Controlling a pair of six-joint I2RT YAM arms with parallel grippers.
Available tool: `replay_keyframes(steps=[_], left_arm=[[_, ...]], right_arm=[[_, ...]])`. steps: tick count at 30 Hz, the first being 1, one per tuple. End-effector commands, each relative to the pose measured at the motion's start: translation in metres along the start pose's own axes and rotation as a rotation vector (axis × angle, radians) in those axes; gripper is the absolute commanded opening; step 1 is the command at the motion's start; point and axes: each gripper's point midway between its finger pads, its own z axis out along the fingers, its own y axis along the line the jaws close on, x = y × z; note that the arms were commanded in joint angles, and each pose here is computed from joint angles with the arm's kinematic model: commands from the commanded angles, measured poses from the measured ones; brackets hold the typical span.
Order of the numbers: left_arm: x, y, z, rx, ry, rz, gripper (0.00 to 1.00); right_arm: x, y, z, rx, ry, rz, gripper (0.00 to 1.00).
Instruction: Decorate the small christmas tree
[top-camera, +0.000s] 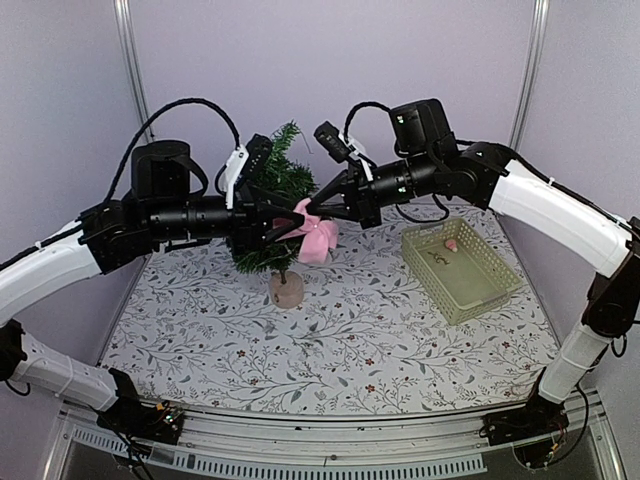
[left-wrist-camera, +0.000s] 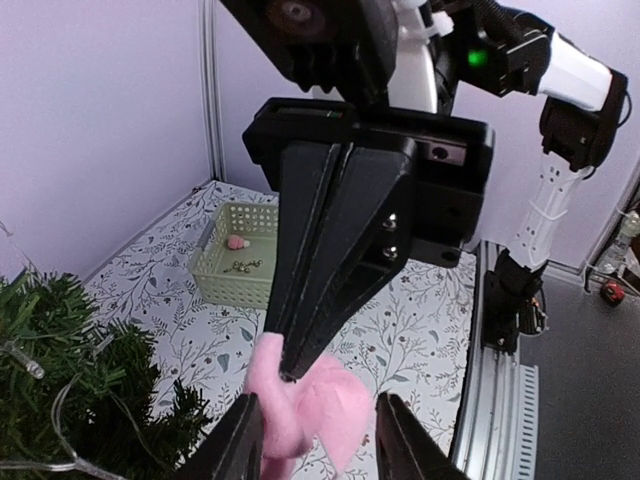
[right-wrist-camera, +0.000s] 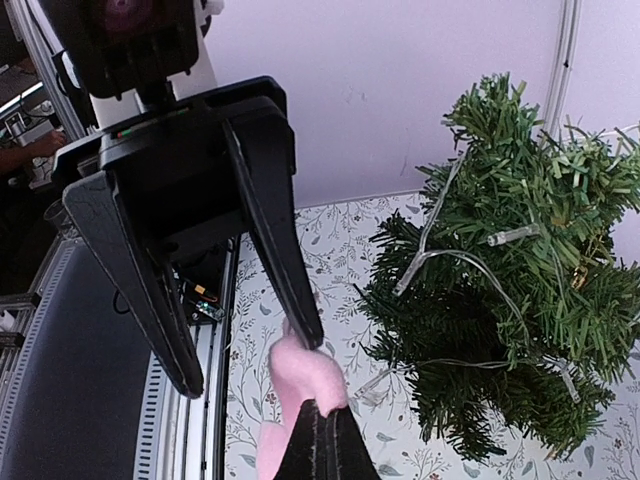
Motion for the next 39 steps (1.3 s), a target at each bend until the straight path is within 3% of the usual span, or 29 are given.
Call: replay_keyframes(steps=[1,5,8,13,18,19,21,22,23,26,33,39], left_arm=[[0.002,-0.007,0.006,0.015,0.028,0.031,0.39],[0.009,0.001,0.009,-0.033,0.056,0.041,0.33],[0.016,0.002,0.011,-0.040,0.089,0.036,0.17],[0.023,0.002,0.008,-0.044,0.106,0.044,0.00],[0.017,0.005,-0.004,-0.083,0.031,-0.005,0.00],[0.015,0.006,-0.009,-0.095,0.007,-0.016,0.00],[0.010,0.011,-0.021,-0.134,-0.043,-0.037,0.00],[0.008,0.014,-0.028,-0.153,-0.062,-0.051,0.00],[0.006,0.016,-0.034,-0.167,-0.079,-0.058,0.00],[0.000,0.025,-0.059,-0.211,-0.130,-0.073,0.00],[-0.012,0.060,-0.127,-0.350,-0.256,-0.108,0.00],[-0.004,0.084,-0.142,-0.396,-0.249,-0.135,0.00]], right_arm=[[-0.004,0.007,0.004,-0.006,0.008,-0.041,0.00],[-0.004,0.015,0.005,-0.024,0.011,-0.067,0.00],[-0.005,0.015,0.005,-0.022,0.010,-0.071,0.00],[-0.009,0.016,0.004,-0.020,-0.003,-0.084,0.00],[-0.013,0.013,0.004,-0.006,-0.016,-0.088,0.00],[-0.015,0.010,0.003,0.013,-0.020,-0.084,0.03],[-0.018,0.003,0.002,0.055,-0.026,-0.073,0.25],[-0.021,-0.002,0.001,0.087,-0.032,-0.073,0.47],[-0.024,-0.005,-0.001,0.108,-0.040,-0.072,0.58],[-0.034,-0.011,-0.008,0.159,-0.075,-0.068,0.78],[-0.042,-0.021,-0.022,0.207,-0.128,-0.041,0.98],[-0.039,-0.035,-0.032,0.235,-0.153,0.030,0.99]])
